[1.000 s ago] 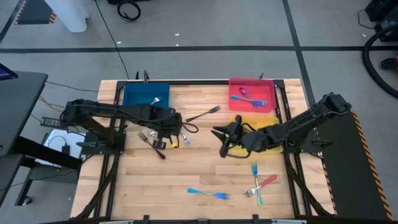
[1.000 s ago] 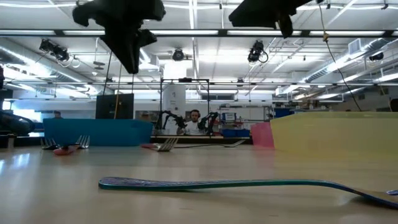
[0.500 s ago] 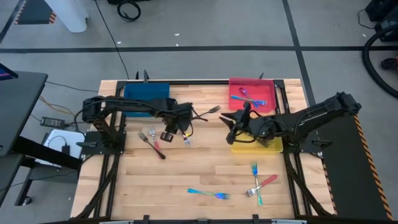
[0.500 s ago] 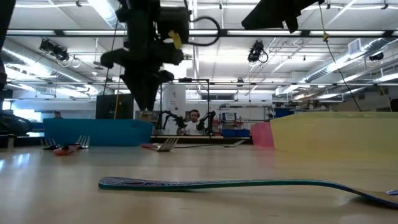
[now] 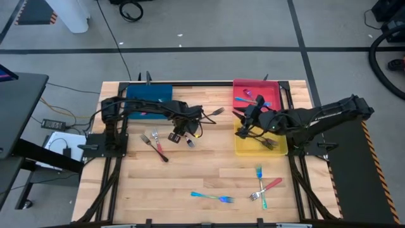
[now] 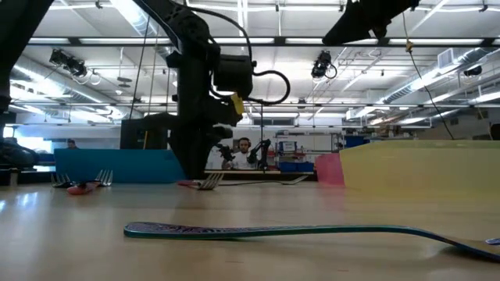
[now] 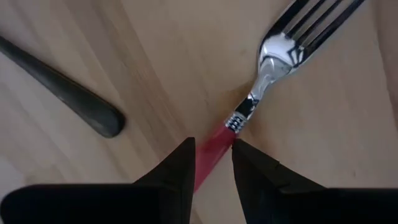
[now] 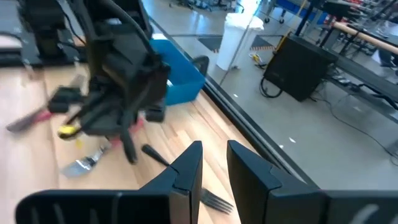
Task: Sort silverware by color (type)
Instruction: Put the red fork into the blue bin
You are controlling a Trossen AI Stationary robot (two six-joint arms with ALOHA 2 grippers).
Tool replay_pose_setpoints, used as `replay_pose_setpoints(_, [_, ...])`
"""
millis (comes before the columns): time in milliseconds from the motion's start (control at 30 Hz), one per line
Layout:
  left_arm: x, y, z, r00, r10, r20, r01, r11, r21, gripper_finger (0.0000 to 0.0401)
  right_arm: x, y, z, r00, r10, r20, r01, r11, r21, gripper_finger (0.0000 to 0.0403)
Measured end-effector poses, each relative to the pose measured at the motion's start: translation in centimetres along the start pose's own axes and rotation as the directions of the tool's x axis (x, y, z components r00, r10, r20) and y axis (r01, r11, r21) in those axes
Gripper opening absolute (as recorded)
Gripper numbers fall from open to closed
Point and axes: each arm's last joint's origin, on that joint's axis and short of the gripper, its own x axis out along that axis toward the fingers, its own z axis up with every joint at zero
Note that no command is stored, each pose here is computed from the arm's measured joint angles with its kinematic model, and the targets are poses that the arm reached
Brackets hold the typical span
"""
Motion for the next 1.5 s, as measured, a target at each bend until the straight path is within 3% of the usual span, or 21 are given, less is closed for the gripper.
replay_pose_setpoints(333, [1.6, 0.1, 0.5, 1.0, -0.025, 0.016, 0.024, 0.998, 0.064, 0.0105, 0.5, -1.2, -0.5, 0.998, -0.01, -0.062, 0.008, 0.999, -0.038, 0.0082])
replay_pose_setpoints(600, [3.1, 0.9, 0.0, 0.998, -0.055, -0.001, 0.055, 0.998, 0.007, 0.0088, 0.6, -1.2, -0.8, 0.996, 0.022, -0.092, -0.027, 0.998, -0.055, 0.0082])
replay_pose_setpoints(767, [1.7, 1.8, -0.7, 0.999, -0.028, 0.047, 0.03, 0.998, -0.052, 0.0037, 0.3, -1.5, -0.6, 0.997, 0.007, -0.082, -0.011, 0.999, -0.053, 0.0082])
replay_pose_setpoints(900, [1.3, 2.5, -1.2, 0.996, -0.026, 0.087, 0.033, 0.996, -0.086, 0.0036, -0.4, -2.1, -0.3, 0.999, -0.003, -0.053, -0.001, 0.998, -0.071, 0.0082])
replay_pose_setpoints(1167, [0.8, 2.8, -1.3, 0.99, -0.041, 0.135, 0.054, 0.994, -0.095, 0.0036, -2.6, -4.2, 0.7, 0.988, -0.151, 0.042, 0.154, 0.985, -0.076, 0.0082])
replay_pose_setpoints(1500, [-3.0, 4.3, -3.1, 0.98, 0.079, 0.183, -0.051, 0.987, -0.152, 0.0036, -4.3, -5.7, 1.0, 0.981, -0.17, 0.09, 0.175, 0.983, -0.058, 0.0082])
